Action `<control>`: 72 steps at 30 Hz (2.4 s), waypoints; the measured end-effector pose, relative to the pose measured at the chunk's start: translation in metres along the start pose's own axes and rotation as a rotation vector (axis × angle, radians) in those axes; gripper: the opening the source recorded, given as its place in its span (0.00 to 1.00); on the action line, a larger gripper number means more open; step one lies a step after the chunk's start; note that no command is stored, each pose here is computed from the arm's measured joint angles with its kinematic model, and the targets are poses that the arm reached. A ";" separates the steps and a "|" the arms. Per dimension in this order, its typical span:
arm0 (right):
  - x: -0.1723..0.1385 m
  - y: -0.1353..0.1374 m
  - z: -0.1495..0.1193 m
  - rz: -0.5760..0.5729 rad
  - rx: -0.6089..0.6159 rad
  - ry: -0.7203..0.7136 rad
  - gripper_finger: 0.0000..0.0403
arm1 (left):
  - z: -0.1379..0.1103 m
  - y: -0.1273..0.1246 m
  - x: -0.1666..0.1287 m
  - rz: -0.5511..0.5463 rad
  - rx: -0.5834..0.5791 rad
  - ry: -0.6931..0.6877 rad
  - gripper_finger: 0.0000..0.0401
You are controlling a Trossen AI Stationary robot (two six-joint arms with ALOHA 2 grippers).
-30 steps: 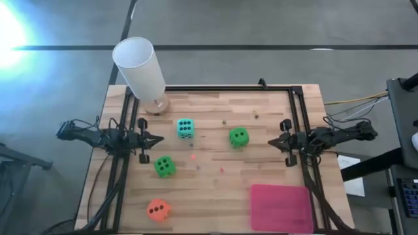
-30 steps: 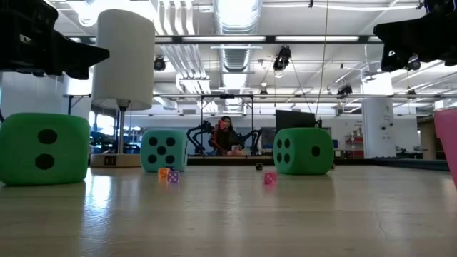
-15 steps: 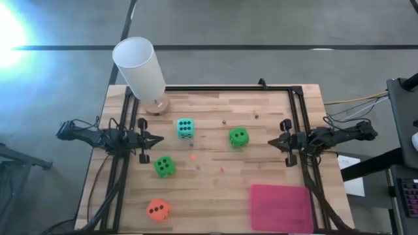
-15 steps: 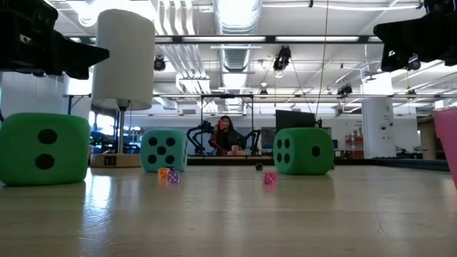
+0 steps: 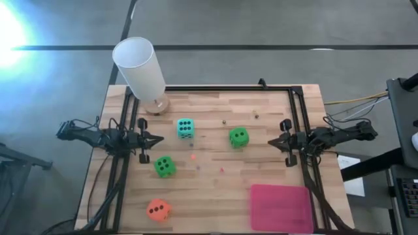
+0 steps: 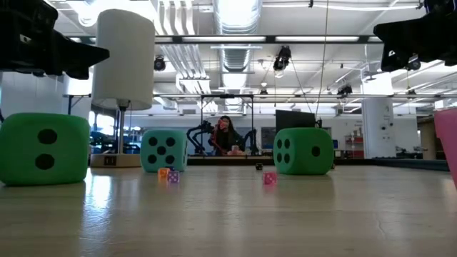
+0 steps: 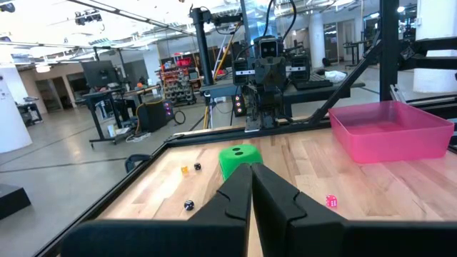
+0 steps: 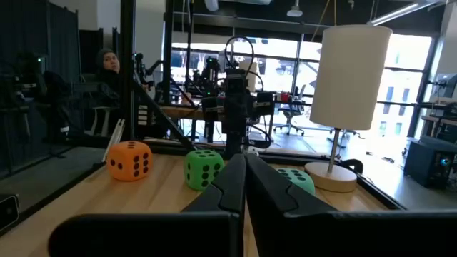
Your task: Pick & Place Dice
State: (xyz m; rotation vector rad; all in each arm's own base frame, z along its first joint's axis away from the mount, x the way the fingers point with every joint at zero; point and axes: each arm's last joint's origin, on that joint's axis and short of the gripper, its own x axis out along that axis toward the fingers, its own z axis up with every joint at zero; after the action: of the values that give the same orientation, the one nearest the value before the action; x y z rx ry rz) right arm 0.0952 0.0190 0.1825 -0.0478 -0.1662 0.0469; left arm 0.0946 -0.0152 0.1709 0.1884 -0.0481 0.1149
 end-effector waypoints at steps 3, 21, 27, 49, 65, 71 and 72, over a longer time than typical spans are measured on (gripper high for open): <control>0.000 0.000 0.000 0.000 0.000 0.001 0.02 | 0.000 0.000 0.000 0.000 0.000 0.000 0.05; 0.000 0.000 0.000 0.000 0.000 0.000 0.02 | 0.000 0.000 0.000 0.000 0.000 0.000 0.05; 0.000 0.000 0.001 0.000 0.032 -0.006 0.02 | 0.000 0.000 0.000 0.000 0.000 0.000 0.05; -0.003 -0.003 0.029 -0.018 0.042 -0.249 0.02 | 0.000 0.000 0.000 0.000 0.000 0.000 0.05; 0.028 0.000 0.058 0.000 -0.041 0.098 0.02 | 0.000 0.000 0.000 0.000 0.000 0.001 0.05; 0.049 0.005 0.062 0.009 -0.042 0.221 0.02 | 0.000 0.000 0.000 0.000 0.000 0.000 0.05; 0.053 0.005 0.063 0.011 -0.043 0.251 0.02 | 0.000 0.000 0.000 0.000 0.000 0.000 0.05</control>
State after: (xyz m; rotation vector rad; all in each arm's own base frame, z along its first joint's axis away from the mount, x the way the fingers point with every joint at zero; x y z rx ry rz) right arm 0.1364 0.0295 0.2530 -0.0970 0.0839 0.0482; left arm 0.0947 -0.0152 0.1708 0.1888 -0.0476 0.1149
